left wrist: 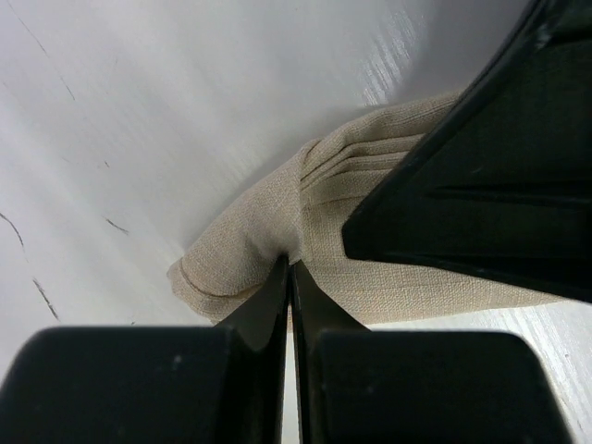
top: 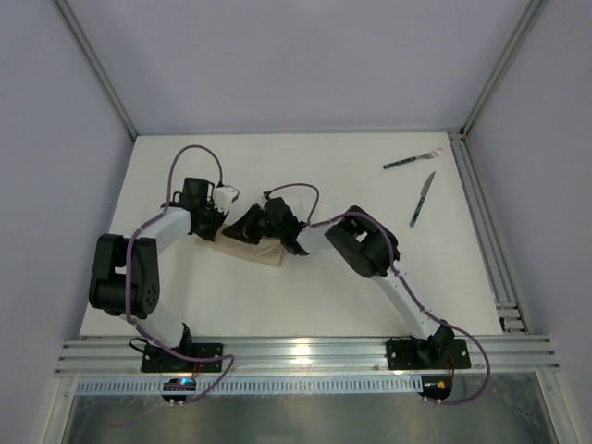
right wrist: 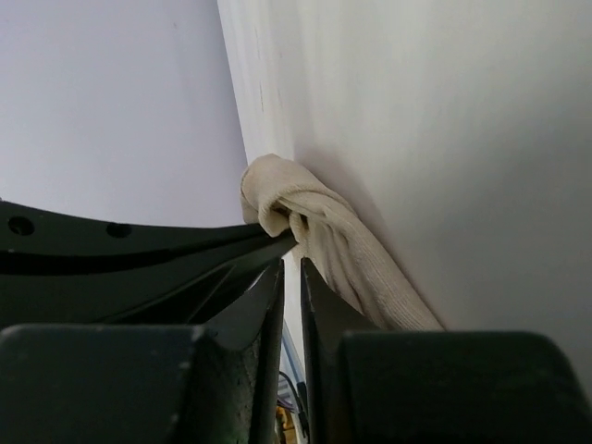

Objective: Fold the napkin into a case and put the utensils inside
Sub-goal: Grasp the top corner of the smaller rectangle folded napkin from the folded napkin.

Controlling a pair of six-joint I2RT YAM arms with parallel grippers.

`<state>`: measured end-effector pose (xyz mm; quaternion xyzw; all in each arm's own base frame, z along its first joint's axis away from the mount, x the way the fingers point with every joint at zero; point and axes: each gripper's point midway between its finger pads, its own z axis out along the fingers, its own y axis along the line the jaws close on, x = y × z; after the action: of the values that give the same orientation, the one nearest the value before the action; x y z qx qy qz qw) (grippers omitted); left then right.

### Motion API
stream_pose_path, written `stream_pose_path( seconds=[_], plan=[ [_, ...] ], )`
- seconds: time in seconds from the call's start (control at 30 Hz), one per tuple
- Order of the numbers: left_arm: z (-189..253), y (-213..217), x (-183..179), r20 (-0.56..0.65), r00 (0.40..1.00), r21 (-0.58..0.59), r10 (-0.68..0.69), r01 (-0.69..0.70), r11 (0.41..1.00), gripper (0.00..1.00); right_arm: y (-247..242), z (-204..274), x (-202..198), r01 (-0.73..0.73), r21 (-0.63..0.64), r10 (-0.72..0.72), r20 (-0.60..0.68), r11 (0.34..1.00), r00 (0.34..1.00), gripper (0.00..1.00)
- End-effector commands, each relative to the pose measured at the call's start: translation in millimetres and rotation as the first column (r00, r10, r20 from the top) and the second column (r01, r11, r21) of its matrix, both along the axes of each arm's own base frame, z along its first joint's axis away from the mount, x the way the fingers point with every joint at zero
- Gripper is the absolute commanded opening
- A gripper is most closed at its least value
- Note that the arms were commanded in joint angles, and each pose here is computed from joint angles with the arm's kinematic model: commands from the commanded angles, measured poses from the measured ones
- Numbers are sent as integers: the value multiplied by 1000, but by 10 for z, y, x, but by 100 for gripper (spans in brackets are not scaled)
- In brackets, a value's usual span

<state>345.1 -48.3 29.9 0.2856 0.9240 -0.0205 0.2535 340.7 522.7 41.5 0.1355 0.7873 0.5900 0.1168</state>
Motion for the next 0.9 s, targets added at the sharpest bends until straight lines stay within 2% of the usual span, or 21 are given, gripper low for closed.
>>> stream_pose_path(
  seconds=[0.0, 0.27, 0.5, 0.67, 0.87],
  plan=[
    [81, -23, 82, 36, 999, -34, 16, -15, 999, 0, 207, 120, 33, -3, 1, 3, 25, 1000, 1000, 16],
    [189, -42, 104, 64, 998, -50, 24, -20, 999, 0, 234, -222, -3, 32, -74, -36, -59, 997, 998, 15],
    [273, -67, 86, 88, 996, -69, 25, -19, 997, 0, 461, -169, -48, -1, -58, -3, -63, 998, 998, 15],
    [341, -67, 21, 98, 995, -73, 20, -13, 997, 0, 464, -251, 74, 59, -56, -64, -104, 997, 992, 15],
    [179, 18, -78, 55, 998, -28, 21, -19, 999, 0, 530, -52, 288, 126, 65, -117, -120, 990, 986, 5]
  ],
)
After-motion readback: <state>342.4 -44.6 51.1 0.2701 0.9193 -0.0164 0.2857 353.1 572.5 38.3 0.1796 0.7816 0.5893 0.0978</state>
